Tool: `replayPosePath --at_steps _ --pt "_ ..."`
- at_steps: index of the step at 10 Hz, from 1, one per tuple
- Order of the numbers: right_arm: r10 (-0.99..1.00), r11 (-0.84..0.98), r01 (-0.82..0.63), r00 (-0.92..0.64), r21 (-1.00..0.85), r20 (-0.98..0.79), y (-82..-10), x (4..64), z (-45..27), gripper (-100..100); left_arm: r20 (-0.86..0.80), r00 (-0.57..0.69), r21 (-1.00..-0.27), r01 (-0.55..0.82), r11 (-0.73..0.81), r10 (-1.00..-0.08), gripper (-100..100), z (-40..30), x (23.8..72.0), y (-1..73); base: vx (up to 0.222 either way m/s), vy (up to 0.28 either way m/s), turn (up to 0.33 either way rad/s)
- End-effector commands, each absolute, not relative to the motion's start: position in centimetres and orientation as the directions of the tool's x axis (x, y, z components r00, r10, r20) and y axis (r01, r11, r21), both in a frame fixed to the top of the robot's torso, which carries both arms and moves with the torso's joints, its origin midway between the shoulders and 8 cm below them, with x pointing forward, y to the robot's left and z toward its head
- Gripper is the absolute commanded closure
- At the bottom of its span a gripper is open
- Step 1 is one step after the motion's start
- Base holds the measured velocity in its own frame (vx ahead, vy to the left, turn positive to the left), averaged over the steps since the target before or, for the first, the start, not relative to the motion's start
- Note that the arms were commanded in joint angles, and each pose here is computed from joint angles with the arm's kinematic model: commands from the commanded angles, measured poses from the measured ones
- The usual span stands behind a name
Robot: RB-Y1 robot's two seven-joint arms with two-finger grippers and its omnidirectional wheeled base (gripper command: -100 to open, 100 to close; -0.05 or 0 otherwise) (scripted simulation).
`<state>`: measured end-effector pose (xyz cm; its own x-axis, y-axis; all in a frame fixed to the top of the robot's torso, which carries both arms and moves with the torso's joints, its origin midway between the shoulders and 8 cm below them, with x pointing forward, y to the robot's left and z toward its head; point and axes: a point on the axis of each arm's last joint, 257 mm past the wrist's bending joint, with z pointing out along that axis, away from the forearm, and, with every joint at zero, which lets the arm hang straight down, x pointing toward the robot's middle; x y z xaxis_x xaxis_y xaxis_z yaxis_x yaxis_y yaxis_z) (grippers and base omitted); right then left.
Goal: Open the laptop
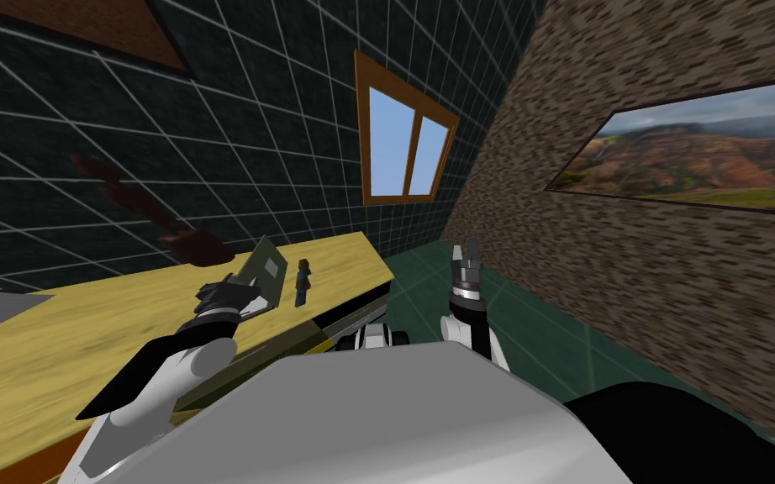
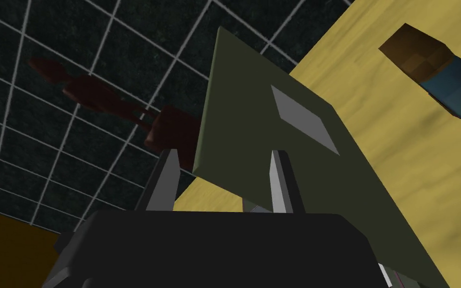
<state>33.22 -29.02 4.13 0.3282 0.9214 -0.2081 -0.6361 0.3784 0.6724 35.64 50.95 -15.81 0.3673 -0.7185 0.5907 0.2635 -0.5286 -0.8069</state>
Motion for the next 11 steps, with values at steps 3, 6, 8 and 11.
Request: replayPosePath --at_steps 3,6,8,11 --pt "0.921 0.378 -0.636 0.328 0.672 -0.208 -29.0 33.2 4.1 0 0.765 0.286 -0.644 0.341 -0.685 -0.577 100 -16.0 35.9 49.5 -0.073 0.156 0.04" --pt "0.921 0.378 -0.636 0.328 0.672 -0.208 -29.0 33.2 4.1 0 0.828 0.237 -0.56 0.362 -0.745 -0.508 100 -17.3 37.7 48.7 -0.056 0.083 0.029" --pt "0.921 0.378 -0.636 0.328 0.672 -0.208 -29.0 33.2 4.1 0 0.871 0.208 -0.491 0.376 -0.786 -0.444 100 -18.4 38.7 48.2 -0.085 0.097 0.02" --pt "0.921 0.378 -0.636 0.328 0.672 -0.208 -29.0 33.2 4.1 0 0.908 0.179 -0.419 0.387 -0.821 -0.379 100 -19.6 39.8 47.6 -0.066 0.103 0.025"
